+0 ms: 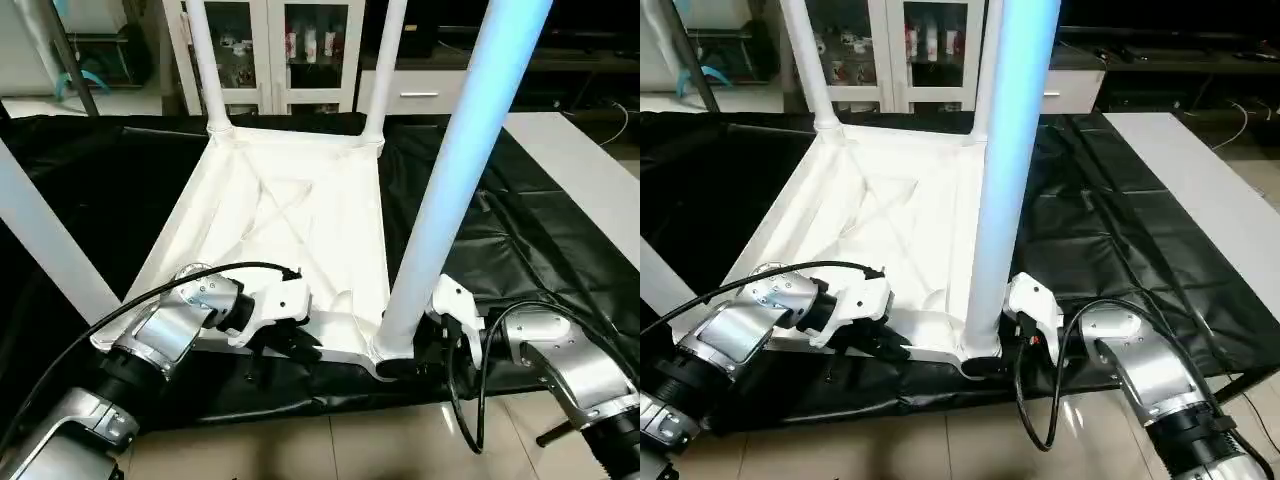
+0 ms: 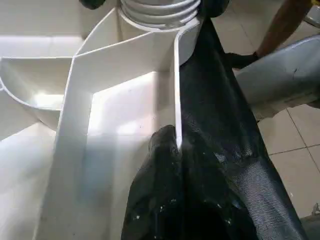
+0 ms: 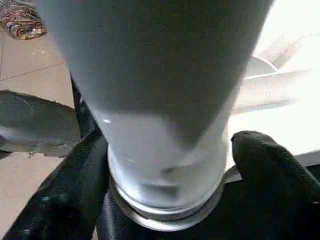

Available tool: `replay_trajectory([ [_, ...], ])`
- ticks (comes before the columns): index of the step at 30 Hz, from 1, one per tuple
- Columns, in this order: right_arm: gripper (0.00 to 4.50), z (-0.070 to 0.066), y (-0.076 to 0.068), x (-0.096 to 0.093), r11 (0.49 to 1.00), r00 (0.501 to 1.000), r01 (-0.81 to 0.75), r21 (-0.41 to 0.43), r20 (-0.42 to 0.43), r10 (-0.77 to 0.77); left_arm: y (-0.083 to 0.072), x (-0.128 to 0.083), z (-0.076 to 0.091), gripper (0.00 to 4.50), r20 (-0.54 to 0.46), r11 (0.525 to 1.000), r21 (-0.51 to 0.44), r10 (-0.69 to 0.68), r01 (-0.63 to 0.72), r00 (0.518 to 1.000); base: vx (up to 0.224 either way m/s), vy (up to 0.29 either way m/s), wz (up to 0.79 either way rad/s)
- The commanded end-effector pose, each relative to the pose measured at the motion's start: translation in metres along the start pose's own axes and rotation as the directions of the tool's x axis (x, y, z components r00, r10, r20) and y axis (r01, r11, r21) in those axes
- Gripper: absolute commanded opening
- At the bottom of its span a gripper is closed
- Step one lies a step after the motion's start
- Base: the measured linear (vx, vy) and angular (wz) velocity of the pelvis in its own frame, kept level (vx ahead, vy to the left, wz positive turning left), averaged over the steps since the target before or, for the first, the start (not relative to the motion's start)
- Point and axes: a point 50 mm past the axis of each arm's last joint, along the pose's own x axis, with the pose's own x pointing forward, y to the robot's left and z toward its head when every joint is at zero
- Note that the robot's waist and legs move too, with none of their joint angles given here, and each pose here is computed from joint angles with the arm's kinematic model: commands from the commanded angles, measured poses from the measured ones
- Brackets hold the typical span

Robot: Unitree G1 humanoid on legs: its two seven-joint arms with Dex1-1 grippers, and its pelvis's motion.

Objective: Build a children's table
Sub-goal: Rotate leg to tighten

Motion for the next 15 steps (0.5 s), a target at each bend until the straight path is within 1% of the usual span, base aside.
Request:
replay_trajectory([
  [1,3.57,0.0038,-0.0038,0.0000,1.000,1.000,0.012,-0.017,0.003,-0.012,-0.0107,0.0148,-0.0045,0.00,-0.038,0.996,-0.002,-0.087,0.087,0.995,0.000,0.000,0.00],
  [2,3.37,0.0037,-0.0037,0.0002,1.000,1.000,0.012,-0.018,0.006,-0.011,-0.0110,0.0149,-0.0048,0.00,-0.040,0.996,-0.003,-0.089,0.089,0.995,0.000,0.000,0.00],
  [3,3.30,0.0035,-0.0034,0.0004,1.000,1.000,0.009,-0.016,0.011,-0.009,-0.0112,0.0149,-0.0050,0.00,-0.041,0.996,-0.004,-0.090,0.090,0.995,0.000,0.000,0.00],
  [7,3.22,0.0019,-0.0012,0.0006,1.000,1.000,-0.006,-0.003,0.023,0.006,-0.0119,0.0153,-0.0054,0.00,-0.043,0.995,-0.008,-0.096,0.096,0.994,0.000,0.000,0.00],
  [8,2.94,0.0014,-0.0009,0.0005,1.000,1.000,-0.007,-0.002,0.024,0.007,-0.0121,0.0154,-0.0055,0.00,-0.044,0.995,-0.010,-0.098,0.097,0.994,0.000,0.000,0.00],
  [12,2.81,-0.0001,0.0001,0.0005,1.000,0.999,-0.008,0.010,0.034,0.007,-0.0128,0.0155,-0.0060,0.00,-0.044,0.995,-0.015,-0.103,0.102,0.994,0.000,0.000,0.00],
  [13,2.78,-0.0008,0.0004,0.0007,1.000,0.999,-0.006,0.024,0.048,0.004,-0.0131,0.0155,-0.0064,0.00,-0.044,0.994,-0.018,-0.104,0.104,0.994,0.000,0.000,0.00],
  [15,2.76,0.0001,-0.0006,0.0016,0.998,0.994,0.019,0.058,0.108,-0.026,-0.0127,0.0157,-0.0064,0.00,-0.027,0.995,-0.030,-0.092,0.091,0.995,0.000,0.000,0.00],
])
